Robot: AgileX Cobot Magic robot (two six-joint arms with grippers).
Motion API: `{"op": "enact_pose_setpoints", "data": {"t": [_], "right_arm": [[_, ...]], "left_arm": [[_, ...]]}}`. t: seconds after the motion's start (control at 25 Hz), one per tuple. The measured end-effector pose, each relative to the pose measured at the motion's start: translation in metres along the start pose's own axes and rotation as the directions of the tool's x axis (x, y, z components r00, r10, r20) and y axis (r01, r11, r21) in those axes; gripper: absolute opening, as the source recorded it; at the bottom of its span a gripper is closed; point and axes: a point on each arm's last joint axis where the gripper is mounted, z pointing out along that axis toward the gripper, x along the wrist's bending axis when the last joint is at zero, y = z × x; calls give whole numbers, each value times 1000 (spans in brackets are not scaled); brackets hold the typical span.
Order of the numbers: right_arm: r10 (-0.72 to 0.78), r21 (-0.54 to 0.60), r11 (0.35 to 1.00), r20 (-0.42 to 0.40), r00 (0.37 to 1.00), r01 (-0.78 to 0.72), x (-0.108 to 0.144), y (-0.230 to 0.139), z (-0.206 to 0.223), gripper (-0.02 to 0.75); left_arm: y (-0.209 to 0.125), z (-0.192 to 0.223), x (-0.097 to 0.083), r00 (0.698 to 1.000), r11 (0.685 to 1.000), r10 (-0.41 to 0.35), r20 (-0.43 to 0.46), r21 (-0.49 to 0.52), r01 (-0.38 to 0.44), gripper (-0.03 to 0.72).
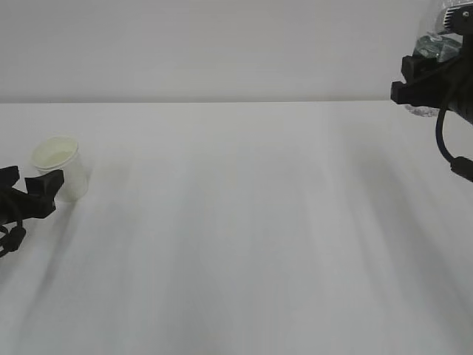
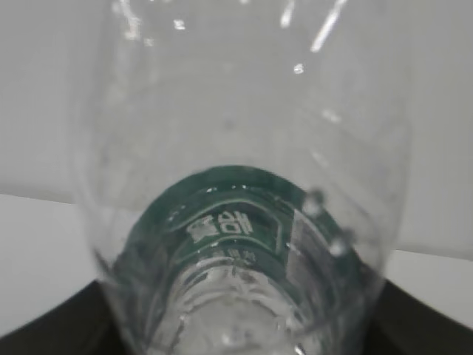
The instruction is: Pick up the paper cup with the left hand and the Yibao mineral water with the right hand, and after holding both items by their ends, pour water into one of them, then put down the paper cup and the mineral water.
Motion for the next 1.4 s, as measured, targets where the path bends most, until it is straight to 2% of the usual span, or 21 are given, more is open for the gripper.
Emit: {"op": "enact_pose_setpoints", "data": {"t": [0.56,1.4], "right_arm": [[63,61,996,-11,998,-62,1,-5,0,444],[93,75,993,1,996,-93,1,-7,0,444]], "left_arm": [[25,-13,1,1000,997,-4,-31,-81,2,556],[25,-13,1,1000,997,-4,-31,-81,2,553]]}}
